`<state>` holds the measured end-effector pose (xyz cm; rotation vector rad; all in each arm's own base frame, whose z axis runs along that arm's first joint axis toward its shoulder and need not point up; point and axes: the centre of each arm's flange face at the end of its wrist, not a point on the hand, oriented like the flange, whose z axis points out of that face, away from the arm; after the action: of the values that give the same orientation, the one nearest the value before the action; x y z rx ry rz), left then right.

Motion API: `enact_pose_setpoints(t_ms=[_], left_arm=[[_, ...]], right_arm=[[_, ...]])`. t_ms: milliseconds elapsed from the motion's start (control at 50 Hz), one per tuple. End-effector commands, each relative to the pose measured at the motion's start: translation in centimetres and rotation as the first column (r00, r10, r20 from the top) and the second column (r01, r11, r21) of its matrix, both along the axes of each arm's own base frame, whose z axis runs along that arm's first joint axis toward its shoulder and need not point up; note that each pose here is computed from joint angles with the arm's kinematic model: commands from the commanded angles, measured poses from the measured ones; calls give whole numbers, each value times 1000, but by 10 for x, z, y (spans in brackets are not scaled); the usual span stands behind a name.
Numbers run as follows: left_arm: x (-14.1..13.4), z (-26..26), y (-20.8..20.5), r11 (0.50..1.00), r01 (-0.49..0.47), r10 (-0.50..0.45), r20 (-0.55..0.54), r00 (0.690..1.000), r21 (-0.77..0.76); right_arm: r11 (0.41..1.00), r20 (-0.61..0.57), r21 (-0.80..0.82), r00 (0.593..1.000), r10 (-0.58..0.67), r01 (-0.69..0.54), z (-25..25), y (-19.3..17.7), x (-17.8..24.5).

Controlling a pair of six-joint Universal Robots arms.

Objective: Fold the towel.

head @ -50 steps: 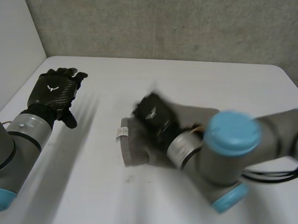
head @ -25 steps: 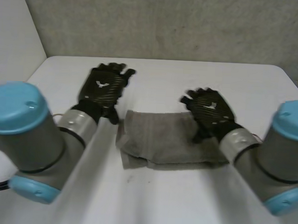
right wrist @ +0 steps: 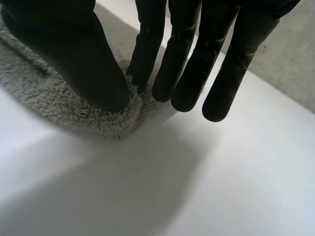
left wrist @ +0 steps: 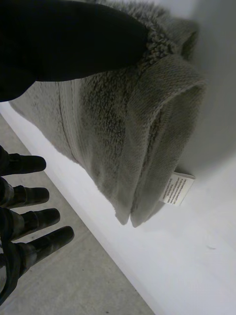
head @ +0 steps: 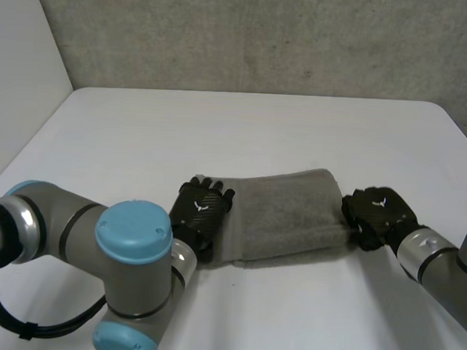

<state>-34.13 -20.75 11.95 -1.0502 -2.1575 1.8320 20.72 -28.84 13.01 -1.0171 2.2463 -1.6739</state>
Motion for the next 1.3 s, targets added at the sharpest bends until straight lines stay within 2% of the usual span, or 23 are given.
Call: enact_pose_setpoints(t_ms=[20,160,200,220,260,320,360,460,560,660,700,720,740,760,800,820,860,900,960,1040,1140,1180,1300], left_arm=[[8,31,14,999,-21,19,-39,999,-45],[23,71,12,990,-86,74,-103,992,-115],[42,86,2,976,-168,150,-127,981,-141],[42,86,2,976,-168,151,-127,980,-141],[54,93,-4,965,-212,192,-136,972,-152],[72,102,-14,948,-273,249,-151,957,-167],[85,105,-24,934,-313,287,-162,944,-170],[88,106,-30,936,-308,281,-165,945,-173],[82,108,-33,945,-273,241,-179,954,-181],[70,107,-39,955,-239,202,-201,959,-178],[63,105,-39,960,-222,184,-213,960,-171],[52,103,-37,967,-196,156,-233,960,-160],[43,100,-37,974,-175,134,-255,958,-144],[43,100,-37,974,-175,134,-255,958,-143],[27,90,-37,986,-135,101,-299,949,-96],[27,90,-37,986,-135,100,-299,949,-95],[12,79,-34,996,-78,60,-349,935,-38],[1,71,-29,999,-31,26,-366,930,-9],[-11,55,-25,999,24,-8,-366,931,39],[-12,39,-26,997,17,8,-338,941,71],[1,22,-30,990,-57,92,-277,956,131],[15,13,-37,979,-119,156,-235,959,165],[29,-3,-30,965,-148,186,-168,968,217]], right_arm=[[987,21,-153,999,49,-45,38,-9,29],[937,33,-302,980,197,-178,77,12,90],[904,37,-332,954,297,-268,82,31,123],[904,37,-332,954,297,-269,82,31,123],[865,33,-319,908,418,-387,72,62,158],[849,27,-298,886,464,-436,62,76,171],[825,8,-256,852,523,-503,40,98,188],[807,-33,-211,829,558,-551,11,109,196],[814,-26,-226,839,544,-535,18,105,194],[837,-2,-282,873,488,-468,52,98,181],[901,72,-262,924,374,-345,67,72,152],[902,72,-262,925,374,-344,67,72,152],[934,138,-231,941,309,-273,73,59,137],[934,139,-231,941,308,-272,73,59,137],[978,282,-142,941,189,-154,80,36,115],[978,283,-141,941,188,-153,80,36,115],[997,391,-21,918,72,-69,79,18,95],[999,426,33,904,20,-38,79,11,86],[990,445,132,895,-12,-52,68,7,86],[975,412,209,911,-20,-73,46,1,92],[955,371,275,929,-2,-107,25,-1,102],[948,345,289,938,24,-130,12,3,113],[947,312,279,948,67,-159,1,8,125]])
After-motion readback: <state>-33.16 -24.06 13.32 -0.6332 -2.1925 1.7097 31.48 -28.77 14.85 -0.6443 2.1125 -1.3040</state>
